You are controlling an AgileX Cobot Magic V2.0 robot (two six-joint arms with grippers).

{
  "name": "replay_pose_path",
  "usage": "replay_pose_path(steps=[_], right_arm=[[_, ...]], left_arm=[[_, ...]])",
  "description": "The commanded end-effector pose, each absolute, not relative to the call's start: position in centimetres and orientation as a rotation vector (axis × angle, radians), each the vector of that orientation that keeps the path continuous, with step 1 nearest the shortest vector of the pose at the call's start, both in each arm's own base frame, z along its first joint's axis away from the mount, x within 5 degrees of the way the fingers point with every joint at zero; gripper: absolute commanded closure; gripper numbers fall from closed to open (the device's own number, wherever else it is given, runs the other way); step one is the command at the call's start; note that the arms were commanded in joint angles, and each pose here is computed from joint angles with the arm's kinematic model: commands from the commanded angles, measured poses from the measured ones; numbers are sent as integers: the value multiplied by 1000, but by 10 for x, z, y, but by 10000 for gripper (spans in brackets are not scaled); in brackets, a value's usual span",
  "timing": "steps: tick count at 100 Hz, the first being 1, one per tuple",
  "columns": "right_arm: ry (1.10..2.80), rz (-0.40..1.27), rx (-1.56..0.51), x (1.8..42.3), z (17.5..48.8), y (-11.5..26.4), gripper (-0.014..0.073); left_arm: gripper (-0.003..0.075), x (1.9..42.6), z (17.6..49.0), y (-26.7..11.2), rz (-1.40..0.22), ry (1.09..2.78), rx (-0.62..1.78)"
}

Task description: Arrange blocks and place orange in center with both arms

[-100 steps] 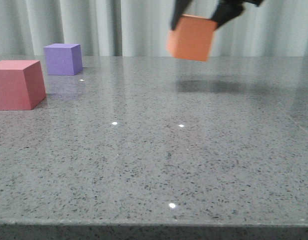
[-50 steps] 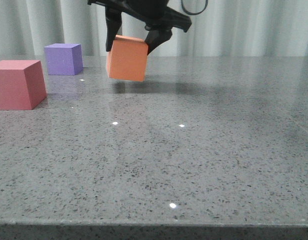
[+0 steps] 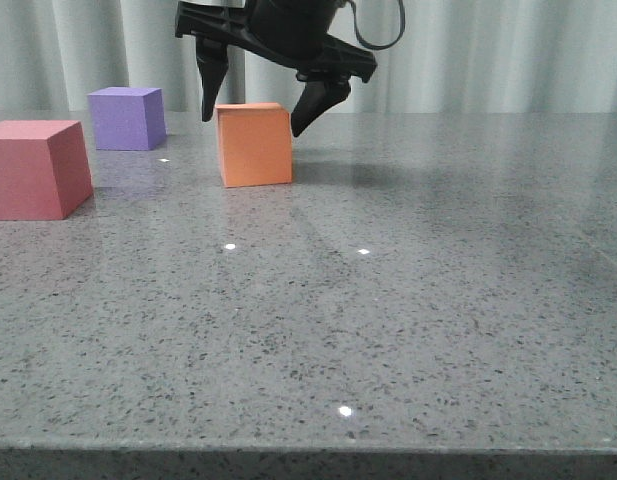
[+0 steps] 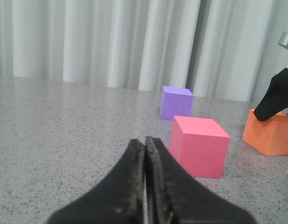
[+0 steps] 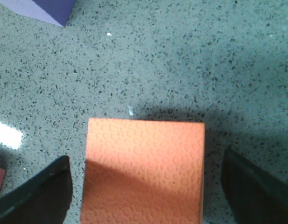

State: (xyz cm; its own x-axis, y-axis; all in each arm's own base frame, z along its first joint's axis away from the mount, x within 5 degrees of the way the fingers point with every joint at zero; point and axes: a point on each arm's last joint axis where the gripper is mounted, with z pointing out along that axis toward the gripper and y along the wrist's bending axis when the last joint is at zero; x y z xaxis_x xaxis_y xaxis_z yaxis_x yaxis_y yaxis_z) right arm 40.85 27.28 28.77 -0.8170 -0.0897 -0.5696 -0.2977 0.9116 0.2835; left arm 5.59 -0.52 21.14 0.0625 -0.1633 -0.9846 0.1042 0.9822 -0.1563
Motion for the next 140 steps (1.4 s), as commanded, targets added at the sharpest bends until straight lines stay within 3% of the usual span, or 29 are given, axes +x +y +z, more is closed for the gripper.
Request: replay_pose_path(steps=[1, 27, 43, 64, 80, 107, 140], right_arm=[[2354, 548, -265, 401, 338, 266, -50], [2320, 508, -287, 385, 379, 238, -50], [2302, 411, -266, 376, 413, 191, -50], [2324, 145, -138, 362, 438, 116, -50], [2302, 68, -43, 332, 437, 70, -50], [2143, 25, 58, 245, 419, 19, -50], [2049, 16, 88, 162, 385, 3, -50]], left_arm=[[741, 54, 207, -5, -211, 1418, -52], [741, 54, 207, -5, -211, 1418, -52], [741, 54, 207, -5, -211, 1418, -52], [741, 54, 207, -5, -211, 1418, -52], [741, 54, 207, -5, -211, 1418, -52], [741, 54, 207, -5, -211, 1418, -52], [741, 54, 207, -5, -211, 1418, -52]])
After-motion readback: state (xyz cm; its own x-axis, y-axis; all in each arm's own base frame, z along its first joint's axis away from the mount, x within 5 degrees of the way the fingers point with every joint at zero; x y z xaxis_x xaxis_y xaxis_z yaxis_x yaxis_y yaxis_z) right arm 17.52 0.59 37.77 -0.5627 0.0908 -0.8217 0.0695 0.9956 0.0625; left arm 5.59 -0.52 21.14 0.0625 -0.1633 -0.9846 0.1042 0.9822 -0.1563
